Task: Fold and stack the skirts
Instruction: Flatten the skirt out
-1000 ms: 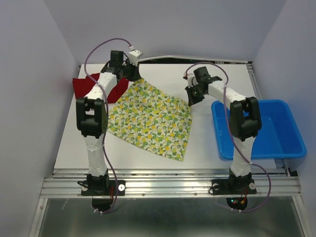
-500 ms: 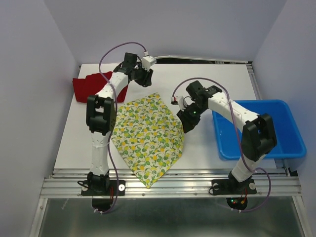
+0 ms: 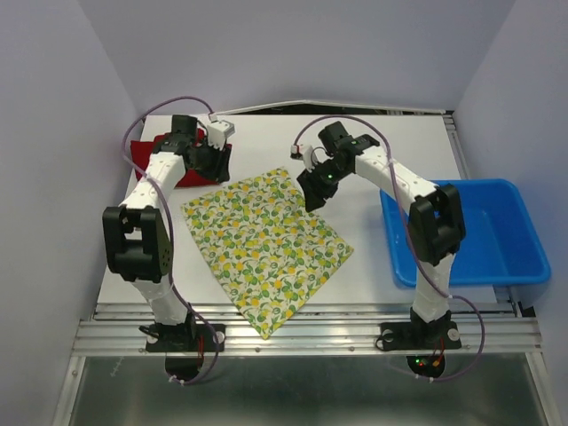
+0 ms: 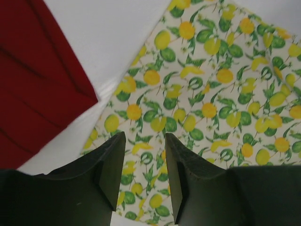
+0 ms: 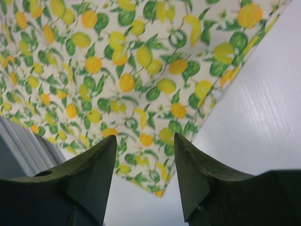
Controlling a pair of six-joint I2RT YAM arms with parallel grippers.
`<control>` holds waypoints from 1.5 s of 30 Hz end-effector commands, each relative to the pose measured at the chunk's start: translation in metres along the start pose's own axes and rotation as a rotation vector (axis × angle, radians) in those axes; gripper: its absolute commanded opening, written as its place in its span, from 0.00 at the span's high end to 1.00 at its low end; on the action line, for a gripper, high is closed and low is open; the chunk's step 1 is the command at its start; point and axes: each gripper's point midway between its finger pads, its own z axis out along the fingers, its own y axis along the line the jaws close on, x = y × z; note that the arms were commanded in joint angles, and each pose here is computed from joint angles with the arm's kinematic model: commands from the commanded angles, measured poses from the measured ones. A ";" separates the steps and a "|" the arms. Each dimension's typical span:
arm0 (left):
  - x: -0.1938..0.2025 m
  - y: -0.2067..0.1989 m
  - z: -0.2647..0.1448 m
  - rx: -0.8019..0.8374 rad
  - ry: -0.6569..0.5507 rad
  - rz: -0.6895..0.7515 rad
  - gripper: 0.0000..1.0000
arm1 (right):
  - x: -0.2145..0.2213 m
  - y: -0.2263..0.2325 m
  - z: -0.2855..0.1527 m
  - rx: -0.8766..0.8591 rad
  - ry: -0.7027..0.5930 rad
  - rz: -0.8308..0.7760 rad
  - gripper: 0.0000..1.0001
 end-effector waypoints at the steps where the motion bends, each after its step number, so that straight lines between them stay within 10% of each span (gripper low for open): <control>1: 0.073 -0.004 -0.015 0.008 0.173 -0.050 0.50 | -0.033 -0.034 0.034 0.018 -0.075 0.007 0.43; 9: 0.156 -0.010 -0.001 0.040 0.389 -0.084 0.53 | 0.004 -0.070 0.085 0.050 0.037 0.005 0.49; 22: 0.103 -0.035 0.092 0.151 0.413 0.038 0.55 | 0.118 -0.018 0.047 0.025 0.258 0.011 0.56; 30: 0.110 -0.059 0.053 0.259 0.491 0.146 0.59 | 0.037 -0.026 0.002 0.069 0.103 -0.060 0.52; 40: -0.002 0.002 0.034 0.219 0.290 0.256 0.42 | -0.030 -0.126 -0.028 0.221 -0.032 0.006 0.01; 45: -0.034 0.036 0.045 0.119 0.241 0.381 0.36 | -0.048 -0.164 -0.014 0.247 -0.057 -0.006 0.10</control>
